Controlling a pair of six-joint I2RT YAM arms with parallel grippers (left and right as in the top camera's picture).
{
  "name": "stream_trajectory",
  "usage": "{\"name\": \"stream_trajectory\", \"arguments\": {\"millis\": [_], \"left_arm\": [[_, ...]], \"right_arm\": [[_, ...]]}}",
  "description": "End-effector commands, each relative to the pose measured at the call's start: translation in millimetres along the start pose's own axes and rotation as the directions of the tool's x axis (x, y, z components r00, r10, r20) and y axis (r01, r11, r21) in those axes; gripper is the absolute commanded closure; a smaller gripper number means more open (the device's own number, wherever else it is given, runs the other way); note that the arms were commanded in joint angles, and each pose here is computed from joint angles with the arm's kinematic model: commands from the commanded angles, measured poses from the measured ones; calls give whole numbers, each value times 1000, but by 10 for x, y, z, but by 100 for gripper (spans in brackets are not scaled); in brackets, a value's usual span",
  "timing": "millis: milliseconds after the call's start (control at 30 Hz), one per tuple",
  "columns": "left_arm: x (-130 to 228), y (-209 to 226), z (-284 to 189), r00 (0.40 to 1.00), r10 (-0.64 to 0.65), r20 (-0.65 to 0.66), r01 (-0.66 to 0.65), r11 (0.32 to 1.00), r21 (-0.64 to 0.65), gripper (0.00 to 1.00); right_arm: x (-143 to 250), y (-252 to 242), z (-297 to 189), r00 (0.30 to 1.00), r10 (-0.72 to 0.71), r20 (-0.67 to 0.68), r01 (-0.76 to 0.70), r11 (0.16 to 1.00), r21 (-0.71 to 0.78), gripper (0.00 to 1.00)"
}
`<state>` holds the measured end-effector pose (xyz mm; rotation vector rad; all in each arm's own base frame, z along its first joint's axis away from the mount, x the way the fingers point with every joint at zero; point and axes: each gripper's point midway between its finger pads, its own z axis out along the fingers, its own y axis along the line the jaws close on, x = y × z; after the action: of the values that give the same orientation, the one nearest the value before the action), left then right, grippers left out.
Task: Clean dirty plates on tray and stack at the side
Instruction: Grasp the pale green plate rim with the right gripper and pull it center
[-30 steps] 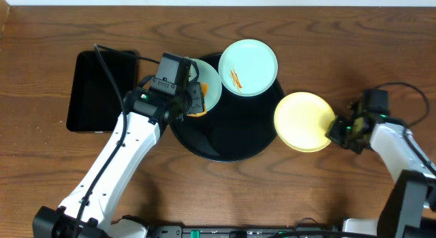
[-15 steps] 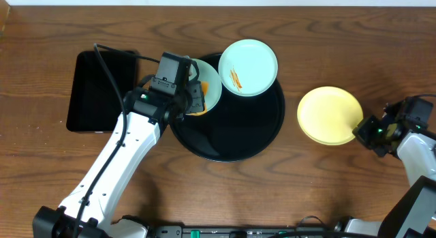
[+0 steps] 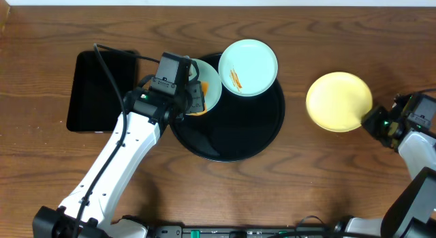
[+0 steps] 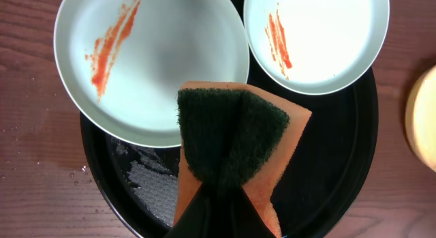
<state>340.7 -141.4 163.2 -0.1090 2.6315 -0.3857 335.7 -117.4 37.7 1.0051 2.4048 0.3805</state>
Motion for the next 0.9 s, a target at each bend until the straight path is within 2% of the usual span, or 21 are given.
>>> {"name": "stream_trajectory", "arguments": {"millis": [0, 100, 200, 400, 500, 667, 767, 867], "left_arm": [[-40, -4, -10, 1000, -7, 10, 7, 1000, 1, 93], [-46, -5, -10, 1000, -7, 12, 7, 1000, 2, 93], [-58, -11, -10, 1000, -7, 17, 7, 1000, 4, 93], [-112, 10, -14, 999, 31, 35, -31, 1000, 2, 93], [-159, 111, -21, 999, 11, 42, -10, 1000, -12, 93], [-239, 366, -46, 999, 7, 49, -5, 999, -51, 93], [-258, 519, -64, 999, 29, 42, -26, 997, -77, 93], [-273, 638, -81, 998, 41, 37, -38, 995, -96, 93]], "right_arm": [[4, -56, 30, 1000, 13, -3, -13, 1000, 10, 44], [4, 54, 7, 1000, 11, -22, -12, 999, -41, 39], [-7, 253, -70, 999, -6, -46, 1, 995, -104, 39], [47, 1015, -335, 982, -172, -74, 150, 960, -237, 38], [236, 1482, -391, 957, -274, -91, 235, 922, -308, 41], [744, 2210, -403, 921, -377, -92, 316, 866, -389, 42], [1011, 2512, -392, 912, -405, -68, 347, 849, -399, 39], [1281, 2779, -362, 903, -428, -46, 375, 835, -403, 32]]}}
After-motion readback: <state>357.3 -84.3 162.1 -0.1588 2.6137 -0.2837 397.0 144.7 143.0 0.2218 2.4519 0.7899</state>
